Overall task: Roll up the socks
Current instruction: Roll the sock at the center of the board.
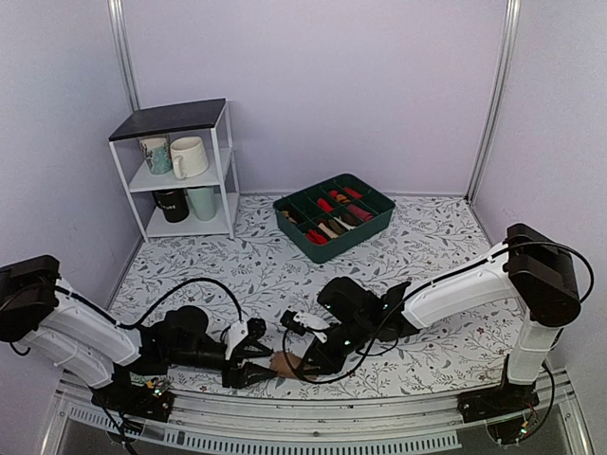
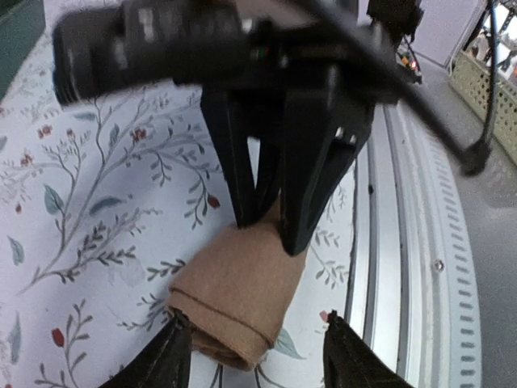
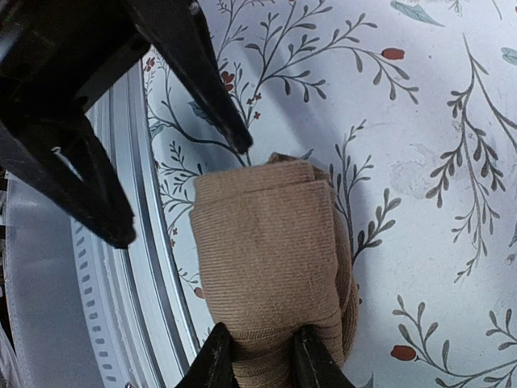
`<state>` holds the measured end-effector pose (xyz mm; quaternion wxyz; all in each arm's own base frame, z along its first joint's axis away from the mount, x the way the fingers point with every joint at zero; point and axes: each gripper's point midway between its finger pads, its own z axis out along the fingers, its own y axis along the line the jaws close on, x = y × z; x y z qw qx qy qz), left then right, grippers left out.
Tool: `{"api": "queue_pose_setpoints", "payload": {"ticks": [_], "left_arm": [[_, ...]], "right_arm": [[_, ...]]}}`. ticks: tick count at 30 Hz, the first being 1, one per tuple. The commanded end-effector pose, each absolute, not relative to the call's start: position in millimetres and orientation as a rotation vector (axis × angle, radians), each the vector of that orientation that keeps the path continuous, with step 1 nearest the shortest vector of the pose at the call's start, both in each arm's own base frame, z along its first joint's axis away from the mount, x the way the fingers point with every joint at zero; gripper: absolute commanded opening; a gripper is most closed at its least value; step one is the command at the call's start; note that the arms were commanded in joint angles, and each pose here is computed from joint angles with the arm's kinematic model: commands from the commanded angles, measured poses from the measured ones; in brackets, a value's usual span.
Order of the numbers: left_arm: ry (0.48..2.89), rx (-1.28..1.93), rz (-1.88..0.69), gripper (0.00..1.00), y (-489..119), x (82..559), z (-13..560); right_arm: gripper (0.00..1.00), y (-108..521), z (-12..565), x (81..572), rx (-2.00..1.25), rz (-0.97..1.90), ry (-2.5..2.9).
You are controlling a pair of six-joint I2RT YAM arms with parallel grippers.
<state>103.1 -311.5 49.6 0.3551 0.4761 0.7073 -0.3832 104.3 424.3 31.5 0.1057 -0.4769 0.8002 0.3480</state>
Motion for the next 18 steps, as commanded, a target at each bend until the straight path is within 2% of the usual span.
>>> {"api": "queue_pose_setpoints", "payload": {"ticks": [1, 5, 12, 16, 18], "left_arm": [[1.644, 1.206, -0.975, 0.59, -314, 103, 89], [1.632, 1.248, -0.945, 0.65, -314, 103, 86], [1.714, 1.409, -0.965, 0.63, -338, 94, 49], [1.703, 1.427, -0.978, 0.63, -344, 94, 48], [1.728, 1.447, -0.983, 0.59, -344, 91, 43]], "right_arm": [[0.22, 340, -53, 73, -1.486, 0.672, 2.784], [0.22, 340, -53, 74, -1.484, 0.679, 2.785], [0.22, 340, -52, 73, -1.48, 0.683, 2.791], [0.22, 339, -51, 73, -1.477, 0.684, 2.792], [0.22, 338, -51, 72, -1.476, 0.683, 2.795]]}}
